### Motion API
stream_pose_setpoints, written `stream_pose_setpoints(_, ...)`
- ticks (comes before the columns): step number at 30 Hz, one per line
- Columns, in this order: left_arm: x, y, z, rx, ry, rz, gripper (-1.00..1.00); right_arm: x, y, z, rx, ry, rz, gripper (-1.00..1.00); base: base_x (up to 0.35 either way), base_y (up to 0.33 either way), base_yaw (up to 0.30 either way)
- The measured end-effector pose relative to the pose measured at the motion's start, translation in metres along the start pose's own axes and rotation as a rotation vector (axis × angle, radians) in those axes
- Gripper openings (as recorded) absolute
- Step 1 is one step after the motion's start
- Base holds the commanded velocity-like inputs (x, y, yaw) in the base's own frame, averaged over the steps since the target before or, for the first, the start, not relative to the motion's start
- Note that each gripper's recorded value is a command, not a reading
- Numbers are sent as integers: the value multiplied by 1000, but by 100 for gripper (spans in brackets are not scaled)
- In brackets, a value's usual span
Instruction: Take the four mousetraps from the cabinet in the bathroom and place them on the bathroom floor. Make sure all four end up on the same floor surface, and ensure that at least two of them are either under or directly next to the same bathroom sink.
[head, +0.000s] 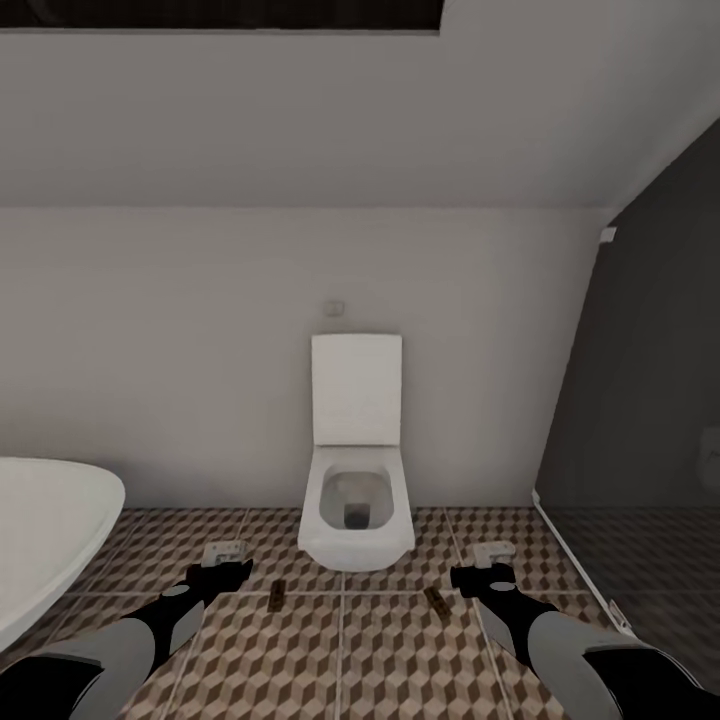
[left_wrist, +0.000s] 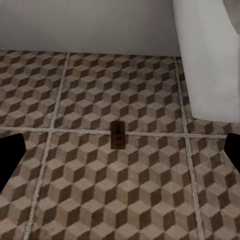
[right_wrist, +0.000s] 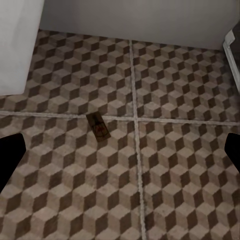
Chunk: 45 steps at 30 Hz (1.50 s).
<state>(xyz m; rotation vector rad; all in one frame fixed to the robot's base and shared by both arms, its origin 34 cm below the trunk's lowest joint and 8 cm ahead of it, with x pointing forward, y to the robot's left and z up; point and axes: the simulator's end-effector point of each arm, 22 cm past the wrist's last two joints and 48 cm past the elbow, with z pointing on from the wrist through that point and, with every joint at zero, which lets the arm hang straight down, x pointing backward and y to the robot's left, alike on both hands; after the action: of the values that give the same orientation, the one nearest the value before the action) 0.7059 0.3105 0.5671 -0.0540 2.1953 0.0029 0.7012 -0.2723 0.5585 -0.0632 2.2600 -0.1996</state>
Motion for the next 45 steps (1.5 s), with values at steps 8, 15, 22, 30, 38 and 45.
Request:
stream_pose_setpoints(8, -14, 0, -7, 0, 0, 0, 100, -14, -3, -8, 0, 0, 0, 100, 0, 0, 0)
stream_pose_setpoints(15, -27, -1, -14, 0, 1, 0, 100, -25, -5, -15, 1, 1, 0, 100, 0, 0, 0)
stream_pose_setpoints(22, -38, -1, -20, 0, 2, 0, 100, -36, -7, -23, 0, 1, 0, 100, 0, 0, 0)
stream_pose_setpoints(30, -51, -2, -28, 0, 2, 0, 100, -49, -10, -31, 0, 2, 0, 100, 0, 0, 0)
stream_pose_setpoints(38, -64, -2, -35, 0, 3, -1, 100, -61, -12, -39, -1, 2, 0, 100, 0, 0, 0)
stream_pose_setpoints(45, -75, -2, -42, 0, 3, 0, 100, -71, -14, -46, -1, 3, 0, 100, 0, 0, 0)
